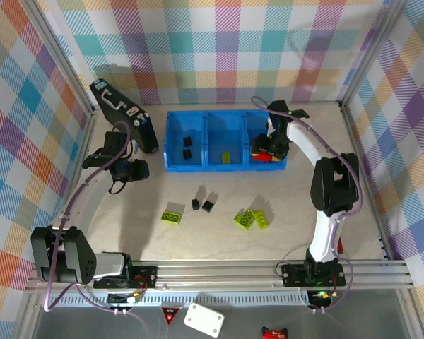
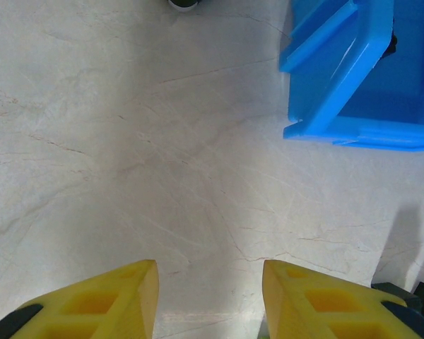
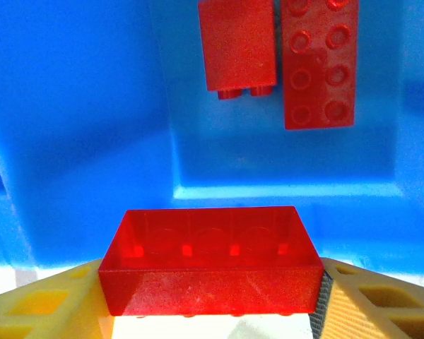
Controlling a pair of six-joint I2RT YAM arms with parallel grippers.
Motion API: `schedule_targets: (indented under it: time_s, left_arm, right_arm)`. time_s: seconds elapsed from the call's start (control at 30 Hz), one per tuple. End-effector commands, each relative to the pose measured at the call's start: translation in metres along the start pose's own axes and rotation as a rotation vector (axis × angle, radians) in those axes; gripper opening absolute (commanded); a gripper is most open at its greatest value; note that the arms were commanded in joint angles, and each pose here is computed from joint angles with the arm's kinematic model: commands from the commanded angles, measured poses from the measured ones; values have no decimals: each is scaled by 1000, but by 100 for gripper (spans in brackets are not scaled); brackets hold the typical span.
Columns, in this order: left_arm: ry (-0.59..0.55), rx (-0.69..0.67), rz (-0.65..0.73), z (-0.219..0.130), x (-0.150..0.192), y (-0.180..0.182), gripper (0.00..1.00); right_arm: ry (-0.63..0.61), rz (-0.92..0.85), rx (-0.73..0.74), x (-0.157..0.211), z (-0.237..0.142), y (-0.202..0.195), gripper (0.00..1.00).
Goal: Sort the legos into containers by color
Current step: Place the lego in the container.
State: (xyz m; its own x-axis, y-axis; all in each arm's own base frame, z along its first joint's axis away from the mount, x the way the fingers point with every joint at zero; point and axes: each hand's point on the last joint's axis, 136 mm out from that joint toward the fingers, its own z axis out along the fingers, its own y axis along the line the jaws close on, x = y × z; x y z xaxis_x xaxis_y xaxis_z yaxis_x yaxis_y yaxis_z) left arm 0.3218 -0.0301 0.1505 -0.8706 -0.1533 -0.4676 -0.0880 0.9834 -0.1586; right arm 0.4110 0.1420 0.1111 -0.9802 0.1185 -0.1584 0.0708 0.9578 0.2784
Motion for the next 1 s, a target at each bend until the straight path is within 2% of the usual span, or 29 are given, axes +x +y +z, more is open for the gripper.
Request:
schedule_targets:
  time_s: [0.0, 0.73, 0.97]
  left_arm:
    - [-7, -2, 13, -2, 1, 3, 43]
    - [-10, 16, 14, -4, 1, 0, 43]
    - [-16, 15, 14, -5, 1, 1, 43]
  right_arm:
    - [14, -34, -89, -9, 1, 11, 67]
    - [113, -10, -61, -13, 49, -8, 69]
    - [109, -7, -57, -12, 47, -9, 76]
